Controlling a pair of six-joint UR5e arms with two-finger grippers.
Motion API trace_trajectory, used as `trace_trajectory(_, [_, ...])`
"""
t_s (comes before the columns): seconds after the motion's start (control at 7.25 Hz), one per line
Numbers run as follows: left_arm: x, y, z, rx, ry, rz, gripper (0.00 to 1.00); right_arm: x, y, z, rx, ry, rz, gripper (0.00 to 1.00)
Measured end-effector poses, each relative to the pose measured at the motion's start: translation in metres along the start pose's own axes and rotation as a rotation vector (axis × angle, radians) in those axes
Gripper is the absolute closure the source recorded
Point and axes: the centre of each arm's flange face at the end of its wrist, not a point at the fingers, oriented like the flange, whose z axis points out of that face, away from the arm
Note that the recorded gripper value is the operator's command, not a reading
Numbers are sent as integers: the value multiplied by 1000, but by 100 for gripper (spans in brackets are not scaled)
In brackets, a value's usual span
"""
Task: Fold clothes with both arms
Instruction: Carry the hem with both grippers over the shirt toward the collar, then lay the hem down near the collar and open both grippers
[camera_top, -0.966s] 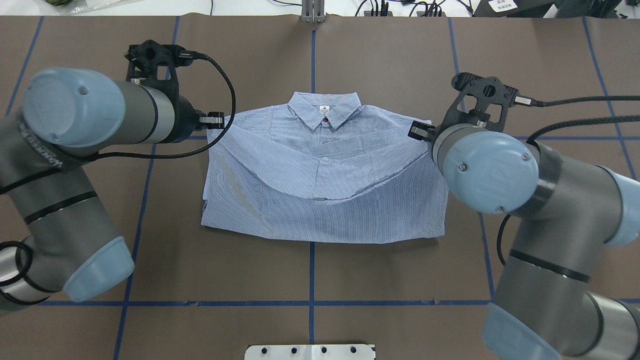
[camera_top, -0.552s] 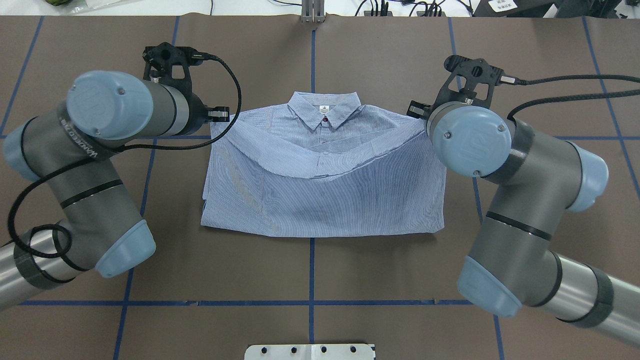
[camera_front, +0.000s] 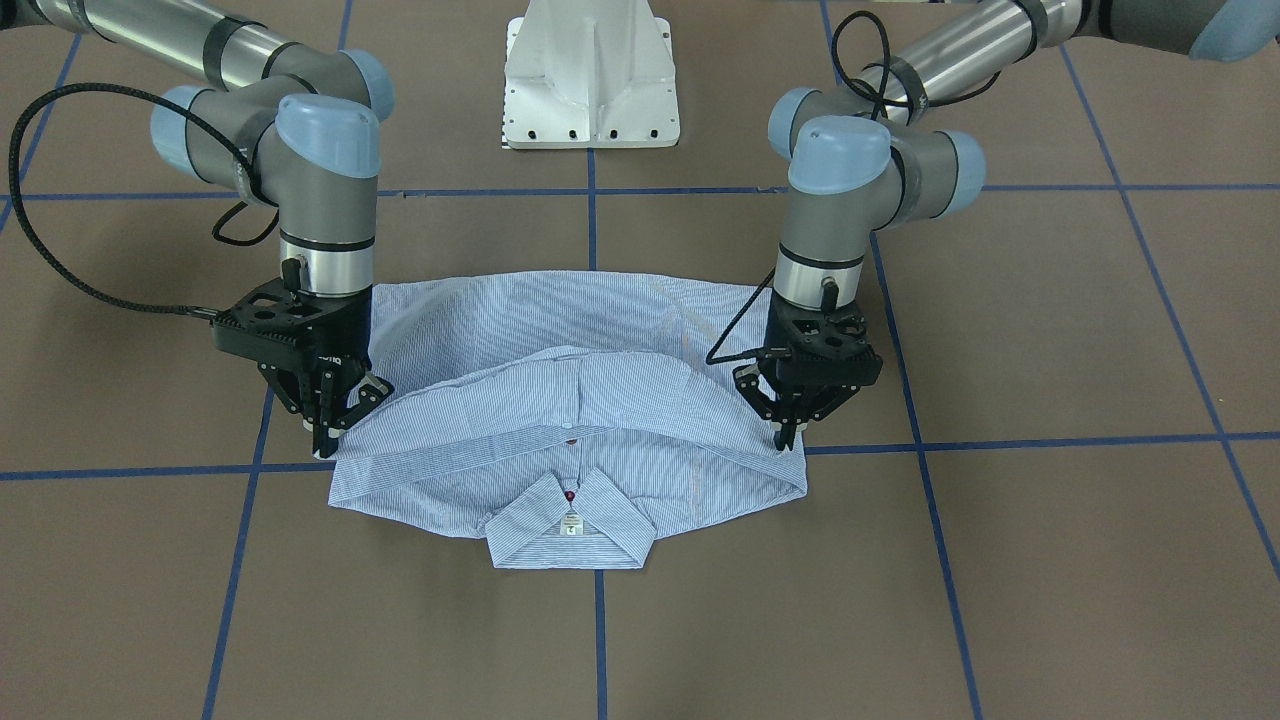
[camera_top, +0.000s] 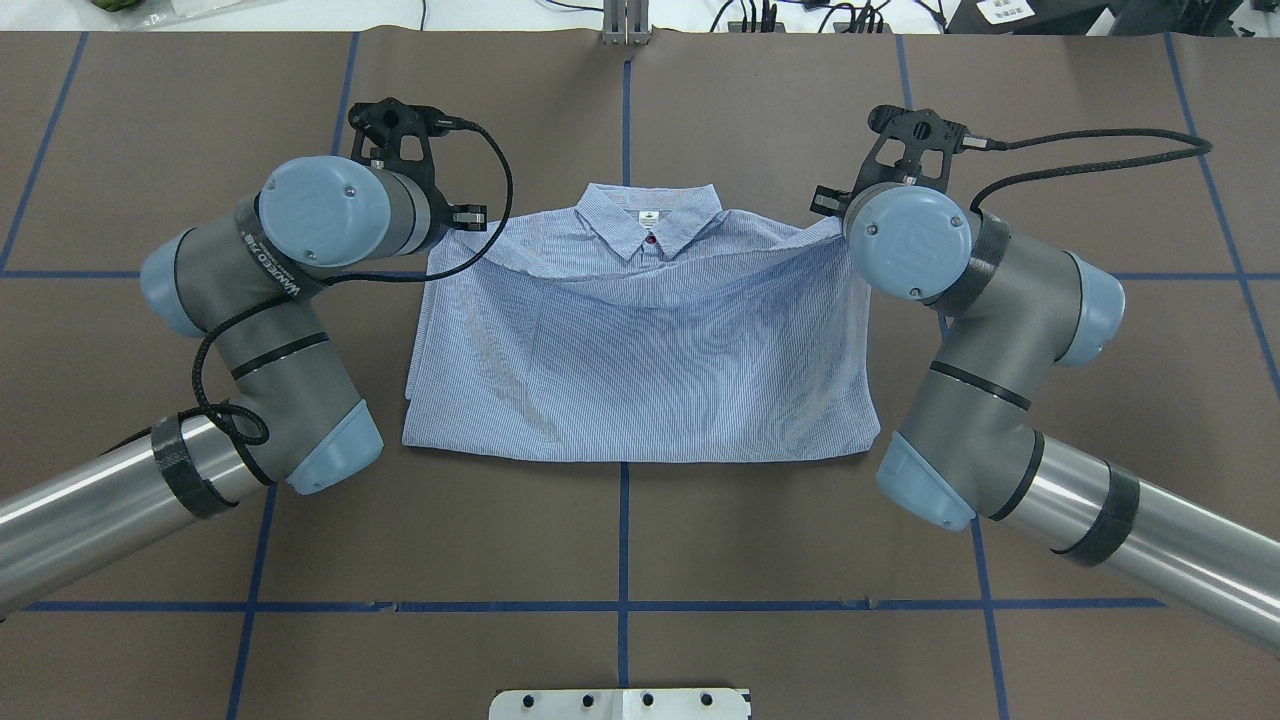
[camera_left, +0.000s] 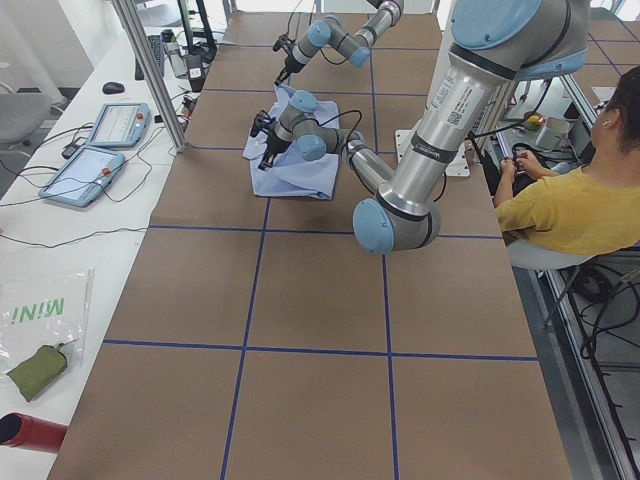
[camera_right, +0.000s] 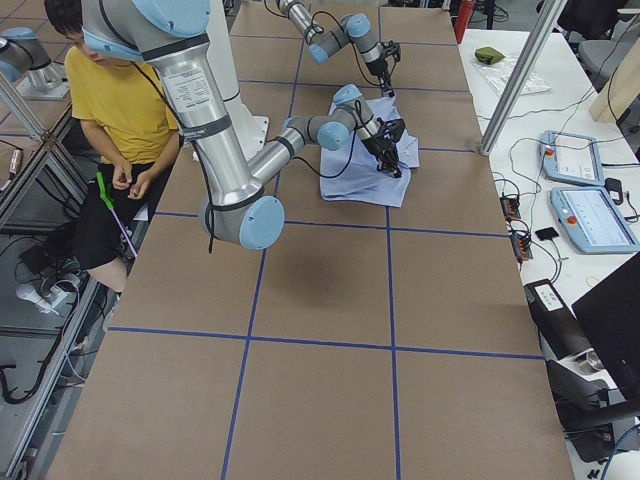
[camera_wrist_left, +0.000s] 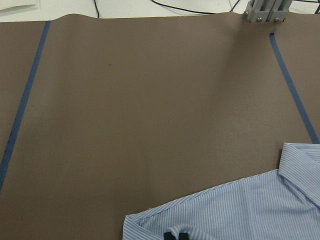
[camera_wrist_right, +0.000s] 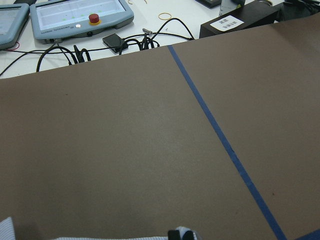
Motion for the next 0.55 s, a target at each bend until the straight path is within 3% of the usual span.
trace_trajectory(0.55, [-6,2,14,7,8,36,100,4,-10,20,-4,24,-34,100])
